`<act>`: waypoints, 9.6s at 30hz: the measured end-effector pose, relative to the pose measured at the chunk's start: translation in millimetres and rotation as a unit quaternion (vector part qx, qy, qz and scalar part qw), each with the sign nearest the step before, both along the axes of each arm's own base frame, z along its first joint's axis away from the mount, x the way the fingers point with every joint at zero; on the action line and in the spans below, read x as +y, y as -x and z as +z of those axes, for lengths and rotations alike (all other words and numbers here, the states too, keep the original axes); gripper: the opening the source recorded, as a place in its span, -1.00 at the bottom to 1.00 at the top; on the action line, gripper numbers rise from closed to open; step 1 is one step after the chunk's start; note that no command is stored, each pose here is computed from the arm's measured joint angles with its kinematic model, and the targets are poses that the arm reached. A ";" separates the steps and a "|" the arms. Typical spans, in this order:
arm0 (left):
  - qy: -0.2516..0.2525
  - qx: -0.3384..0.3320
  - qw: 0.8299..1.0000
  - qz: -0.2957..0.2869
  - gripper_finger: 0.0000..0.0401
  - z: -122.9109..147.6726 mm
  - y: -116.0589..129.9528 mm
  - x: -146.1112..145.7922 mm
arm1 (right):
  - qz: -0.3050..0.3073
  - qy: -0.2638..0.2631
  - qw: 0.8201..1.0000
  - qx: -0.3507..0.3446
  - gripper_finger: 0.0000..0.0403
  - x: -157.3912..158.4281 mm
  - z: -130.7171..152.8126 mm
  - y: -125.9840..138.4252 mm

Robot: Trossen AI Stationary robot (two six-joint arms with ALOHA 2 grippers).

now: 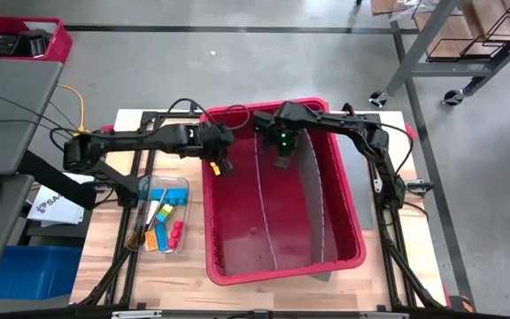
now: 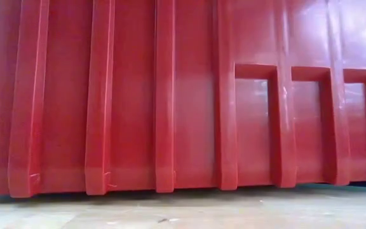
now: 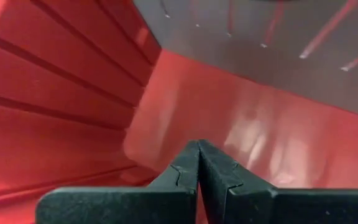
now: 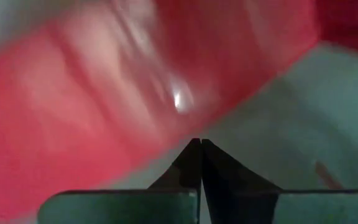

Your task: Sort Items/Unsort Items

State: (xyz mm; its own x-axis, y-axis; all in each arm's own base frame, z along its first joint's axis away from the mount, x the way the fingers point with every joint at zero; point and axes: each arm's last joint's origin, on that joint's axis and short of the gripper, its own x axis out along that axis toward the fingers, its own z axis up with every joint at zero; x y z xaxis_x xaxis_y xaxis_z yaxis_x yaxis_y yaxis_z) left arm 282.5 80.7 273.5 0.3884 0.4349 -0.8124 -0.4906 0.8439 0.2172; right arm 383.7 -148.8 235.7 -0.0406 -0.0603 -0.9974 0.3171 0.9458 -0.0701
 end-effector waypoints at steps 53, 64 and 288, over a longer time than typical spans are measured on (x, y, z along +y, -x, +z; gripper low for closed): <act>-0.019 -0.020 0.999 -0.039 -1.00 5.1 -3.2 8.1 | 0.266 0.006 0.964 0.001 -1.00 4.6 38.3 -20.8; -0.023 -0.018 0.999 -0.034 -1.00 5.3 -2.8 9.1 | 0.248 -0.071 0.966 -0.028 -1.00 -21.7 -5.5 -34.4; 0.022 -0.092 0.993 0.074 -1.00 0.5 128.6 -7.2 | 0.225 0.042 0.972 -0.055 -1.00 -40.8 45.2 134.5</act>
